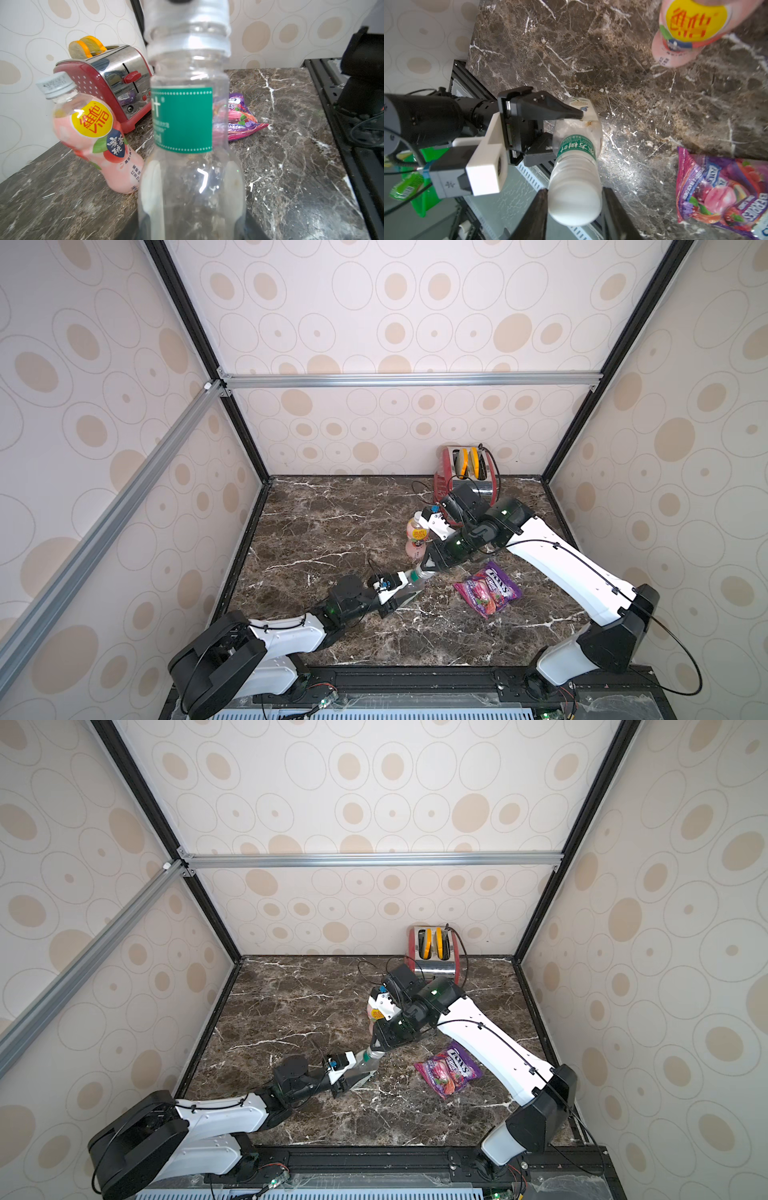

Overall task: Screw on the bottle caps
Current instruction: Screw the bottle cap onto the plastic bottle.

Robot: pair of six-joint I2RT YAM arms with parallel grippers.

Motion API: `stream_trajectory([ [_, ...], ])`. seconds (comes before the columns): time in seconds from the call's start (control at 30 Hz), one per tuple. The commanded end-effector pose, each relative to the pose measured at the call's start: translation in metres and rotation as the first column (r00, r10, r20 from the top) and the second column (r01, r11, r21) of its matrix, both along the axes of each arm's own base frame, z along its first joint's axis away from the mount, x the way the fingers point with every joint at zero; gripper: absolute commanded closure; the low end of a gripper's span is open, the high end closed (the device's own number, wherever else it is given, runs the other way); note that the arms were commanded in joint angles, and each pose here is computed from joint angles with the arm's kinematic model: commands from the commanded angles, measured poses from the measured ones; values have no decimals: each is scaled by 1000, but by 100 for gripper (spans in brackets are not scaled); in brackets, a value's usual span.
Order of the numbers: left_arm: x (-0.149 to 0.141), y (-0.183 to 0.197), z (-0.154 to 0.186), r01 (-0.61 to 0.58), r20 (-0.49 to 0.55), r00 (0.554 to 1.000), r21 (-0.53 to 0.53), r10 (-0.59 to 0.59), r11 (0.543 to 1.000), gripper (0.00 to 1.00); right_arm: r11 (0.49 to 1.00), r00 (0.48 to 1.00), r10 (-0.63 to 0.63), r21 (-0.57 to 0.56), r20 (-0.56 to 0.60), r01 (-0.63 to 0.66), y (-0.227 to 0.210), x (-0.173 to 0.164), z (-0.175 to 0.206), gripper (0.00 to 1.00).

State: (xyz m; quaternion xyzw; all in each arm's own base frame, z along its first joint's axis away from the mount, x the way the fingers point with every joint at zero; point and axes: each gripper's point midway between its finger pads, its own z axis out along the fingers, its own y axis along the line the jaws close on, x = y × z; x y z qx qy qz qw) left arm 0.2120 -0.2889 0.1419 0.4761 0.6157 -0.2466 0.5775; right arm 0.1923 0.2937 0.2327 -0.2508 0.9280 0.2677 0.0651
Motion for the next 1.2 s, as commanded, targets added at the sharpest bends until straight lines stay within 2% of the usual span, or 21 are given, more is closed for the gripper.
stream_trajectory([
  [0.0, 4, -7, 87, -33, 306, 949, -140, 75, 990, 50, 983, 969, -184, -5, -167, 185, 8, -1, -27, 63],
  [0.13, 3, -6, 83, -75, 368, 924, -83, 100, 994, 50, 956, 927, -275, 28, -254, 292, 16, -3, -34, 59],
  [0.23, 5, -5, 73, -97, 363, 925, -55, 111, 994, 51, 931, 895, -311, 85, -321, 354, 24, -3, -32, 53],
  [0.43, 9, -5, 55, -117, 288, 948, -82, 136, 990, 50, 901, 894, -374, 134, -249, 414, 6, 14, -12, 45],
  [0.53, 12, -8, 45, -122, 257, 957, -67, 135, 990, 50, 902, 908, -375, 155, -186, 404, -2, 17, 2, 40],
  [0.7, 14, -9, 29, -106, 194, 974, -47, 113, 993, 51, 931, 950, -306, 190, -61, 312, -12, 16, 31, 20],
  [0.8, 13, -11, 24, -56, 126, 990, -60, 64, 997, 51, 954, 974, -218, 225, 66, 198, -13, 17, 55, 14],
  [0.87, 11, -14, 23, -5, 68, 998, -74, 10, 997, 51, 968, 969, -116, 243, 219, 61, -14, 19, 76, 12],
  [0.9, 9, -15, 22, 19, 48, 999, -78, -15, 997, 52, 972, 950, -55, 232, 306, -19, -15, 20, 84, 12],
  [0.93, 8, -16, 22, 44, 28, 999, -79, -41, 996, 51, 976, 910, 26, 188, 413, -113, -20, 20, 89, 12],
  [1.0, 5, -18, 20, 95, -16, 995, -68, -96, 993, 51, 959, 809, 177, 86, 561, -269, -30, 15, 95, 12],
  [1.07, 2, -20, 22, 133, -44, 990, -75, -136, 988, 52, 919, 681, 295, -3, 670, -395, -39, 6, 99, 13],
  [1.17, 0, -19, 24, 162, -55, 985, -78, -166, 984, 52, 840, 481, 404, -108, 778, -531, -48, -13, 100, 11],
])
